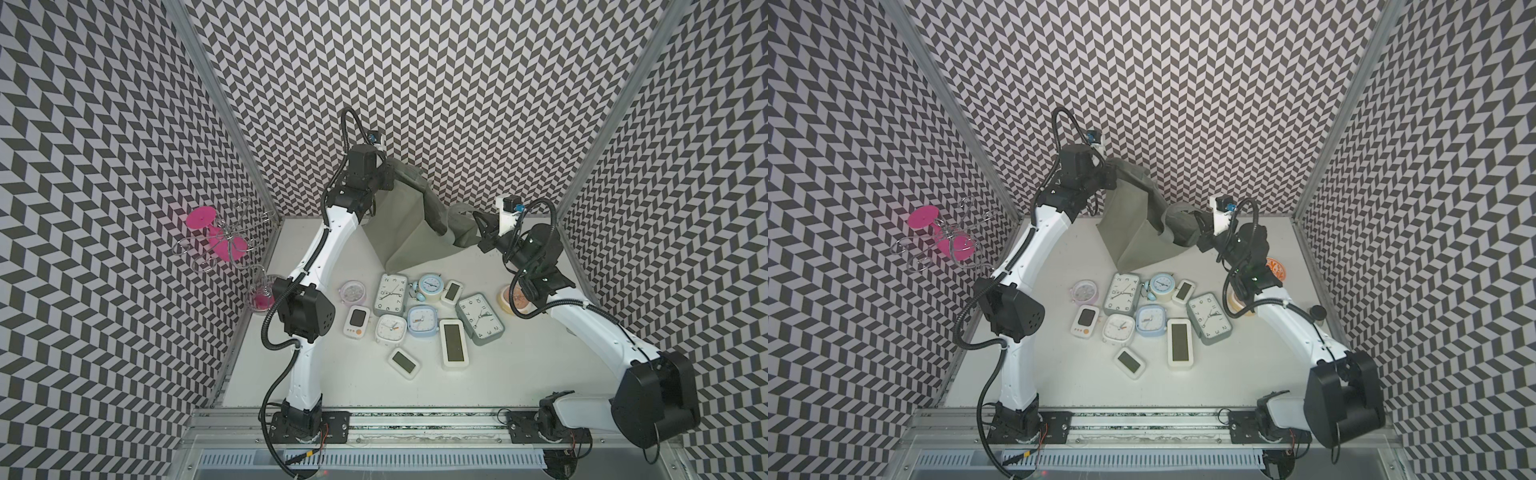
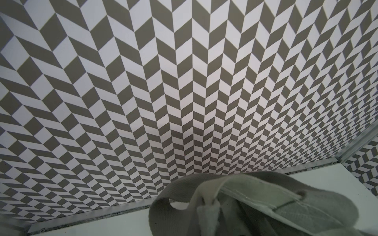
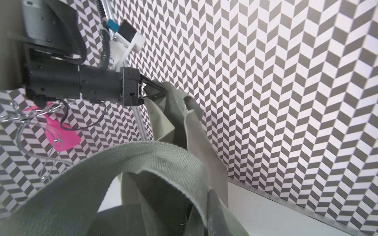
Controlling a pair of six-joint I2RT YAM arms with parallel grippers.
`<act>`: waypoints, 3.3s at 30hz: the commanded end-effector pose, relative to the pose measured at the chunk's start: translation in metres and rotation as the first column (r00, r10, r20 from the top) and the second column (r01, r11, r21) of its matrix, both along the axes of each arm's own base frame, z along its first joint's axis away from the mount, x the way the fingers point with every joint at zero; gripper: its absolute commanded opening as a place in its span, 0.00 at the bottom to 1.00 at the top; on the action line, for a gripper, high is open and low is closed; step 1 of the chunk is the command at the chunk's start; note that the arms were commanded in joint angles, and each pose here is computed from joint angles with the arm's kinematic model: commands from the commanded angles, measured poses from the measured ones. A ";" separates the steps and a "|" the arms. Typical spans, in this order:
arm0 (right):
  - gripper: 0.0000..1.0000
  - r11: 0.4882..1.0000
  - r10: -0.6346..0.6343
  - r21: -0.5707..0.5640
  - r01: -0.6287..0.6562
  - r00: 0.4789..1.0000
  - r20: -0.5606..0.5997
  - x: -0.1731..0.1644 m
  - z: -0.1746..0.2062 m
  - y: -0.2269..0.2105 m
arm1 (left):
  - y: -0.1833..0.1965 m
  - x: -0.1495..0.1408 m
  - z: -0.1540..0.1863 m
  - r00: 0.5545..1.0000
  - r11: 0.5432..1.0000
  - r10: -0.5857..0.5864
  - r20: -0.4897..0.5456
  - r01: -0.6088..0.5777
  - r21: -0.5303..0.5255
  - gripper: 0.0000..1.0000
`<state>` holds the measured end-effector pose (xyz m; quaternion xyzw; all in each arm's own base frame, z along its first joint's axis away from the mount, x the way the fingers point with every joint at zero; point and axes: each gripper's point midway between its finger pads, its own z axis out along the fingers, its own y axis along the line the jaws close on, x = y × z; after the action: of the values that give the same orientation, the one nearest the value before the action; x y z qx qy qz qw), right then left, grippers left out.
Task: Put the alarm clock into the canvas bag
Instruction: Adjust the canvas bag at the center of the board.
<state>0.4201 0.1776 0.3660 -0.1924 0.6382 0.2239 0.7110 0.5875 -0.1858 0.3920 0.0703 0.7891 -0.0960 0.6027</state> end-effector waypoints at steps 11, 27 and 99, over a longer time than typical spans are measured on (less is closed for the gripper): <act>0.01 0.994 0.036 0.077 -0.074 0.911 0.412 -0.004 0.068 0.005 | 0.066 0.043 -0.020 1.000 0.995 0.026 -0.016 -0.027 -0.098 0.00; 0.23 0.993 0.117 -0.055 -0.103 0.857 0.502 -0.027 0.012 0.016 | 0.099 0.061 -0.044 0.997 0.995 0.062 -0.036 -0.065 -0.081 0.00; 0.00 0.908 -0.023 0.379 0.178 0.925 -0.379 0.107 0.027 0.031 | 0.080 -0.011 0.058 0.981 0.986 -0.038 0.192 0.068 -0.153 0.00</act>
<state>0.5194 0.2224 0.3137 0.0913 0.7643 0.3594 0.5276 0.5889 -0.1148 0.3920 0.0510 0.7660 -0.1741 0.6166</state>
